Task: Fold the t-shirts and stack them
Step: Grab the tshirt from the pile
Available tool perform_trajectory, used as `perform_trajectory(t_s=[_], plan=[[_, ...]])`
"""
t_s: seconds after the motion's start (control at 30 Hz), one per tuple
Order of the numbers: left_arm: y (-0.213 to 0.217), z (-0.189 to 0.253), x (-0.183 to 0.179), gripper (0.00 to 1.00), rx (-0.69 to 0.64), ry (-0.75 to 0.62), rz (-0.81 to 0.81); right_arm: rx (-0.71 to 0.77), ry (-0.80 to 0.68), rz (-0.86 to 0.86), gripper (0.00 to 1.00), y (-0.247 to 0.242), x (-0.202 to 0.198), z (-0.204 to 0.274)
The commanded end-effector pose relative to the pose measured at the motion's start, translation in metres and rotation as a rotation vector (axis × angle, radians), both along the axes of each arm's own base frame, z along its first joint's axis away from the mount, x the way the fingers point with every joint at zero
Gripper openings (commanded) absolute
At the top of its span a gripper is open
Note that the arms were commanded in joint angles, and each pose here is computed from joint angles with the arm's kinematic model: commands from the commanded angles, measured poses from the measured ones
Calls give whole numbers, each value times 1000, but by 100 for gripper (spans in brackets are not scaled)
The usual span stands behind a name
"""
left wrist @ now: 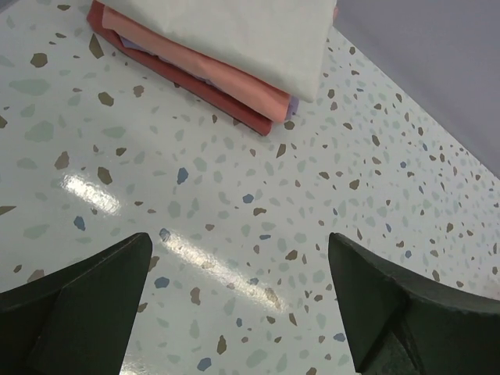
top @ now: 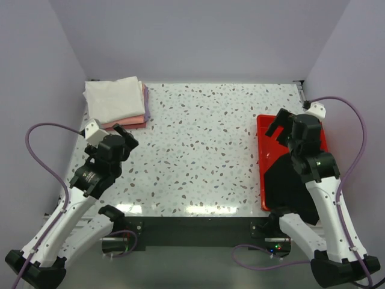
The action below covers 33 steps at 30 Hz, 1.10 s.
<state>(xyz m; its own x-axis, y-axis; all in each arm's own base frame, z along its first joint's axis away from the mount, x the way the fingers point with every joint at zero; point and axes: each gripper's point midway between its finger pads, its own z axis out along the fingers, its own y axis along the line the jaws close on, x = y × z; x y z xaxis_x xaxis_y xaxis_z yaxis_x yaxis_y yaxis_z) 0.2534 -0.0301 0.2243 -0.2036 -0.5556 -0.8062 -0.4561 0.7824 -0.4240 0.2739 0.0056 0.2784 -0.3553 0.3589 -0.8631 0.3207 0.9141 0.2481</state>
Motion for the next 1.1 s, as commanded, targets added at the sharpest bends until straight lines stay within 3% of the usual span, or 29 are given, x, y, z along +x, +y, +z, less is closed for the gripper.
perform_trajectory(t_s=[0.0,0.23,0.43,0.53,0.67,0.87,1.07], plan=[[-11,7,8,100,-19,-34,-42,-50,5,-60,99,-13,4,5],[-17,-3,15,100,0,4,-61,-74,194,-19,99,-6,13,-27],[-23,-8,20,100,8,18,-90,-50,300,-257,99,-38,13,-62],[-27,-9,23,100,12,17,-111,56,390,-292,99,-55,4,-95],[-35,-15,27,100,21,26,-155,165,517,-459,99,-90,-42,-132],[-45,-24,33,100,27,50,-202,307,573,-637,99,-122,-89,-174],[-53,-35,37,100,30,84,-239,456,579,-713,99,-132,-97,-209]])
